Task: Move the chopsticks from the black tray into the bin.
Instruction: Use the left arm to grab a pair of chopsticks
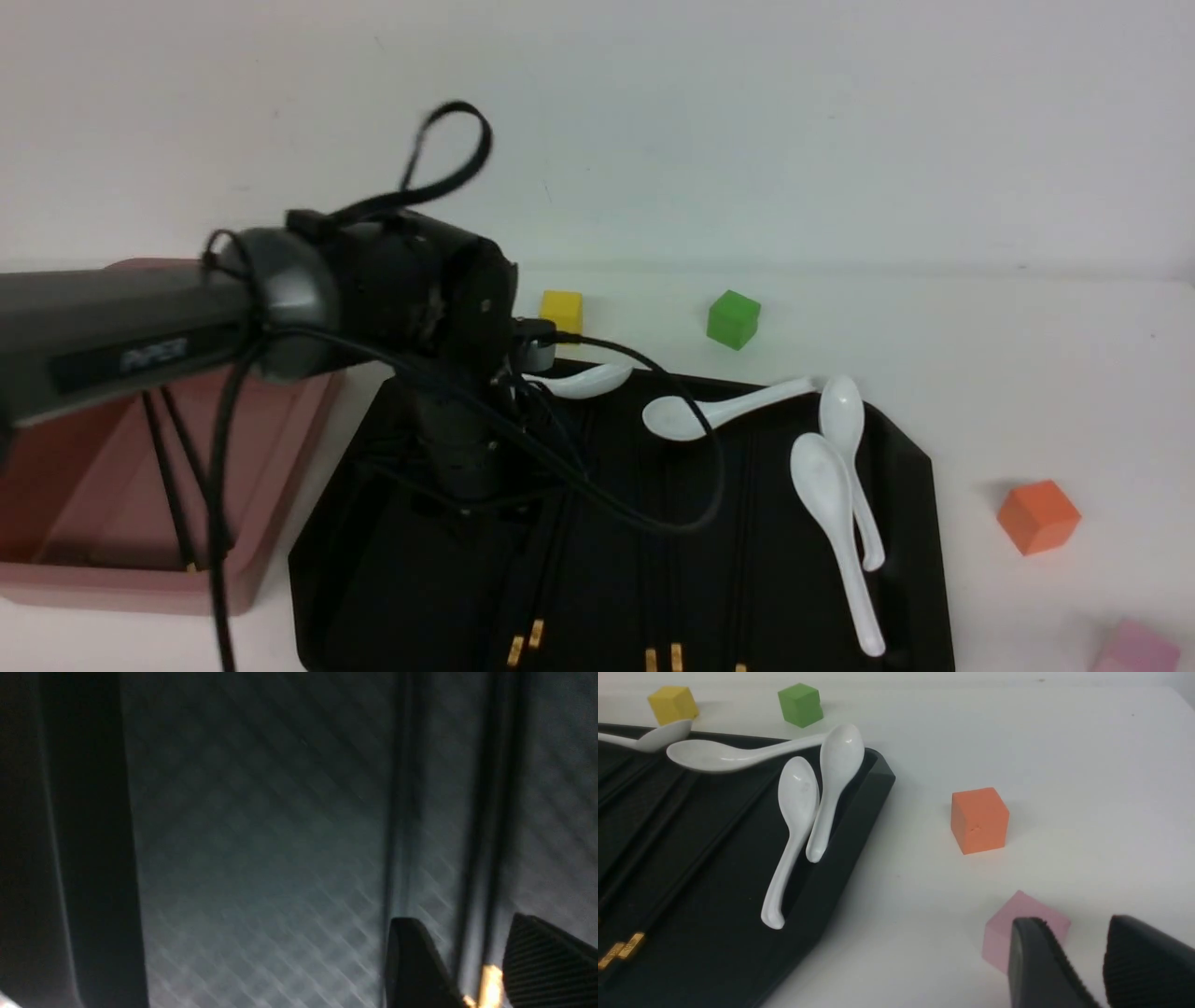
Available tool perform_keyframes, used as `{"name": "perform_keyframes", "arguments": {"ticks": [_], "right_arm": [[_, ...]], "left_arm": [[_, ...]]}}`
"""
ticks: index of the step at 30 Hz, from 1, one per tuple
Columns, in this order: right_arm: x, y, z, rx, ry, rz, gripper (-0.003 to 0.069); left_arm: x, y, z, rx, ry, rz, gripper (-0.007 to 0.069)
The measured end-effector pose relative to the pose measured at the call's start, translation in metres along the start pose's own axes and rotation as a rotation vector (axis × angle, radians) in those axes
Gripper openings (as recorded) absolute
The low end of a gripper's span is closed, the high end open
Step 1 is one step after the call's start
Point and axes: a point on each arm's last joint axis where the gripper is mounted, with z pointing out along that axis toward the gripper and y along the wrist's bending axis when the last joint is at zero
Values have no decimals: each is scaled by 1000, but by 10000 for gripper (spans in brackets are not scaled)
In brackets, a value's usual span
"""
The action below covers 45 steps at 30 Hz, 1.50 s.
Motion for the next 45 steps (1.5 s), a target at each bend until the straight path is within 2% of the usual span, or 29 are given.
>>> {"name": "perform_keyframes", "arguments": {"ticks": [6,19,22,27,28,31,36,41,44,45], "right_arm": [[0,0,0,0,0,1,239],[0,0,0,0,0,0,239],[0,0,0,0,0,0,239],[0,0,0,0,0,0,239],[0,0,0,0,0,0,239],[0,0,0,0,0,0,239],[0,0,0,0,0,0,239],[0,0,0,0,0,0,239],[0,0,0,0,0,0,239],[0,0,0,0,0,0,239]], "left_arm": [[-3,-1,25,-15,14,8,292],[-8,-1,40,-29,9,4,275],[-8,-2,42,-32,13,-21,242],[-8,-3,43,-31,16,-28,139],[-8,-4,42,-31,16,-31,79],[-8,-4,38,-29,7,-38,79],[-4,4,4,-55,-21,-20,79],[3,14,-80,-1,-183,-34,79],[9,33,-115,7,-241,-65,79],[10,51,-130,-4,-262,-98,79]]}}
